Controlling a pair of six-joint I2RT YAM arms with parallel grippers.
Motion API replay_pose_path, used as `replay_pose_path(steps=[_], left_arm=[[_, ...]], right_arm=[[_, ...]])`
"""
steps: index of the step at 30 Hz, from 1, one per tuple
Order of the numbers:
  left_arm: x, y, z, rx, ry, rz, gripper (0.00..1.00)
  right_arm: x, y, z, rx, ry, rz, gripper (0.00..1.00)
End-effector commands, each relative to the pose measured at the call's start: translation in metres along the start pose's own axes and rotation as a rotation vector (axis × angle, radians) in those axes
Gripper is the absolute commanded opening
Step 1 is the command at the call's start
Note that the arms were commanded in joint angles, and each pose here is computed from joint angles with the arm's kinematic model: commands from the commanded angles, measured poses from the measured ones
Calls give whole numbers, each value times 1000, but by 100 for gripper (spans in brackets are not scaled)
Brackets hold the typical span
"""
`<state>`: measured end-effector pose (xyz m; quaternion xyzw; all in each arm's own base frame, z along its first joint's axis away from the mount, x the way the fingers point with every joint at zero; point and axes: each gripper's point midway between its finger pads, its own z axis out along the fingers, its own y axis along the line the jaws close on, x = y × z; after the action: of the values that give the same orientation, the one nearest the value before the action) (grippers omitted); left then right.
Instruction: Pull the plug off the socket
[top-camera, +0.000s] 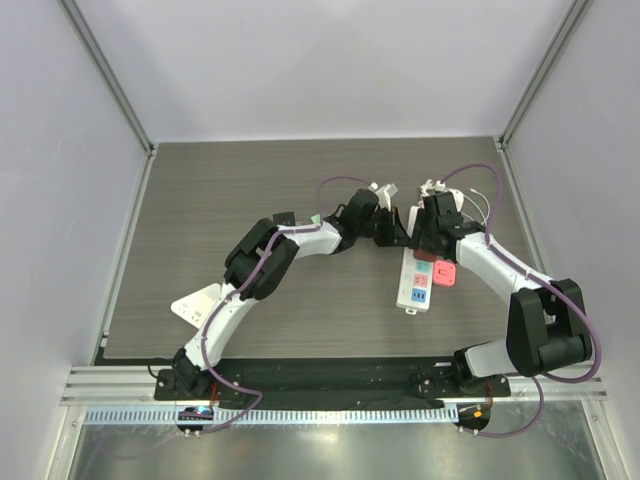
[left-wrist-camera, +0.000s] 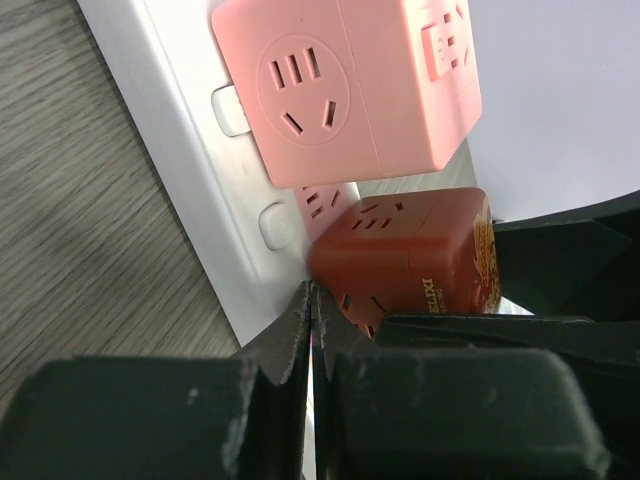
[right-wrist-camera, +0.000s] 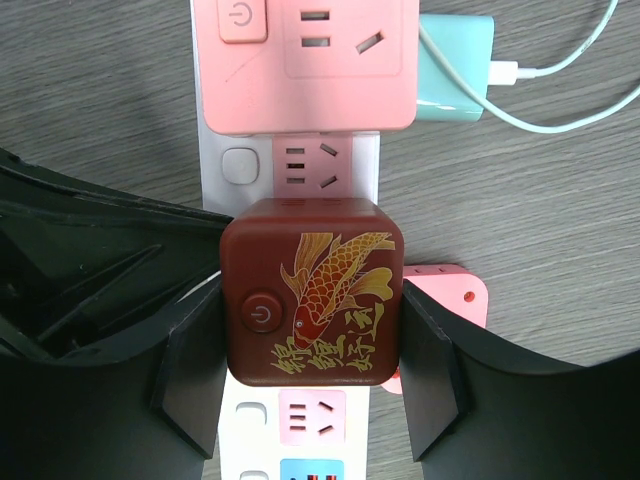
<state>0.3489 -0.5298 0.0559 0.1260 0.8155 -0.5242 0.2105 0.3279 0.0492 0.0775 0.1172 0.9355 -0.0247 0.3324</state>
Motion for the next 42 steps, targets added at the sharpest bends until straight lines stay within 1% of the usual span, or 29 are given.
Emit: replay_pose_path(steps=[1, 9, 13, 14, 17, 20, 21, 22, 24, 26, 27, 28, 29, 30, 31, 33, 34, 36, 37, 38, 39, 40, 41, 42], left_arm=[[38, 42, -1, -189, 101, -8, 0], [41, 46, 0, -215, 109, -10, 0], [41, 47, 1, -220, 112, -11, 0], [41, 48, 1, -218, 113, -11, 0], [41, 44, 2, -208, 115, -9, 0], [35, 29, -1, -151, 111, 8, 0], [30, 20, 0, -114, 99, 9, 0], [26, 7, -4, -47, 119, 6, 0], [8, -18, -11, 34, 92, 38, 1], [-4, -21, -22, 37, 71, 68, 2], [-18, -35, -33, 54, 37, 98, 2], [-20, -24, -41, 37, 27, 81, 2], [-26, -28, -50, 53, 5, 69, 2], [-32, -37, -65, 100, -46, 82, 3], [-44, -37, -78, 122, -84, 27, 4], [-58, -47, -97, 187, -153, 39, 6], [-63, -43, -114, 178, -184, 32, 6], [-72, -40, -131, 163, -238, 51, 6], [-81, -30, -148, 120, -295, 47, 6], [-85, -26, -158, 95, -334, 70, 6], [-90, -20, -168, 68, -380, 81, 9], [-89, 3, -179, -4, -416, 66, 9], [-96, -4, -193, -11, -455, 89, 10], [-98, 2, -200, -39, -472, 108, 10]], right_arm=[[-44, 23, -19, -112, -143, 49, 1], [-58, 23, -35, -123, -205, 120, 1], [-62, 31, -44, -124, -225, 99, 1], [-67, 29, -46, -101, -239, 103, 1], [-64, 23, -52, -63, -223, 99, 1], [-63, 14, -64, -43, -236, 122, 1], [-64, 9, -69, -25, -244, 125, 1], [-64, 6, -75, -21, -254, 130, 1], [-60, -3, -83, 5, -247, 120, 1], [-58, -9, -94, 4, -256, 119, 1], [-56, -10, -98, -2, -256, 118, 1], [-54, -10, -100, -13, -249, 119, 1], [-50, -10, -102, -19, -237, 117, 1], [-48, -10, -104, -31, -233, 128, 1], [-43, -3, -105, -70, -213, 126, 1], [-36, 4, -102, -109, -184, 131, 1], [-33, 8, -101, -130, -173, 126, 1], [-30, 28, -102, -237, -144, 114, 1], [-28, 36, -99, -270, -120, 104, 1], [-25, 53, -101, -354, -84, 94, 1], [-21, 62, -100, -391, -51, 87, 1], [-12, 70, -88, -406, 16, 77, 1], [-13, 82, -88, -443, 29, 65, 1], [-7, 93, -85, -473, 68, 49, 1]])
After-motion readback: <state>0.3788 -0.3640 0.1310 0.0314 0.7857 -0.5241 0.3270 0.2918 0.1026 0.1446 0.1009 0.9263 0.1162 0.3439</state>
